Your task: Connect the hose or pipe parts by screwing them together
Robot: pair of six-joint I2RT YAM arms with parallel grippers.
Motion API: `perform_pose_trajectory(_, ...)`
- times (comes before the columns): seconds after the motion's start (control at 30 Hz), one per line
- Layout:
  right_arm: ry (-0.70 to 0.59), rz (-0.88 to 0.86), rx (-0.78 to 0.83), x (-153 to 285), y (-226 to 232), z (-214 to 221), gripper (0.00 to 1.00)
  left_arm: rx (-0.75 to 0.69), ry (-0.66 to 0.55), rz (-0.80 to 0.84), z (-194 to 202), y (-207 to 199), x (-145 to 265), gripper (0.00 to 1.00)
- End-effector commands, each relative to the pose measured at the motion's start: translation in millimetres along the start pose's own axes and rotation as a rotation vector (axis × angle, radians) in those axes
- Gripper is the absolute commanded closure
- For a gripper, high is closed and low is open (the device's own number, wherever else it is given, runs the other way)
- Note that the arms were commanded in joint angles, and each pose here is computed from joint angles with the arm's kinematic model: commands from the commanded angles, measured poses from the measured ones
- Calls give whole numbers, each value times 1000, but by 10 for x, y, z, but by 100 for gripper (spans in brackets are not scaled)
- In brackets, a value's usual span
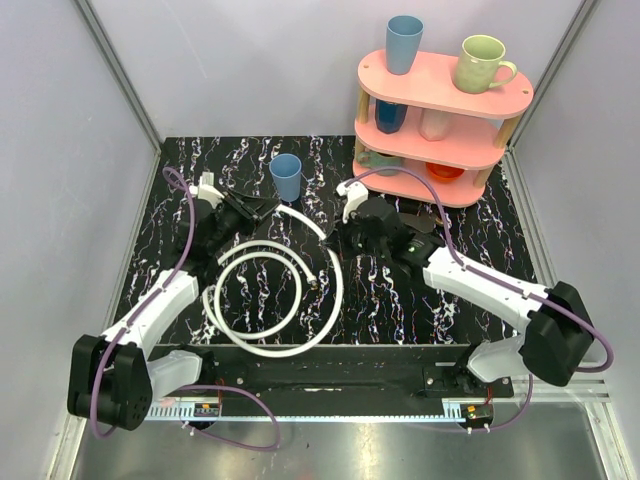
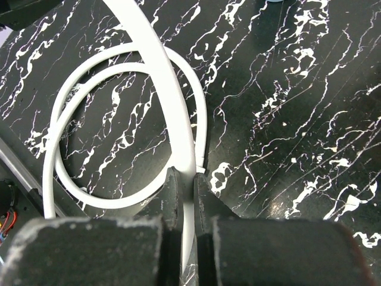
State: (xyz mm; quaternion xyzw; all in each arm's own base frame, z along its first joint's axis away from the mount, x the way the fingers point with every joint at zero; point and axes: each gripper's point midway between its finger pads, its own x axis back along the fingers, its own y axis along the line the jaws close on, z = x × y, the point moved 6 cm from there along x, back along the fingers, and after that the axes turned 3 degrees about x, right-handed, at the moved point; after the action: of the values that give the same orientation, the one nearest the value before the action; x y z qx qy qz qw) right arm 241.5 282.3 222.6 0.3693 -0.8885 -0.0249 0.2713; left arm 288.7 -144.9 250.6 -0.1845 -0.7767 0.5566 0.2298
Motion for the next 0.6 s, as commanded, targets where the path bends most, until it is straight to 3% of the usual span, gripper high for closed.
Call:
perform_pose_trajectory(0.0,-135,25,-11,158,25,-195,100,-35,-7,60,-31,-161,84,91)
perform_pose_trajectory(0.23,-85,116,-6,172,-163,144,100,-102,-69,12,-197,-252,162,100)
perform_pose_trajectory(0.57,-53,124,-23,198,-208,326,100,-196,-96,-50,-247,-281,269,100)
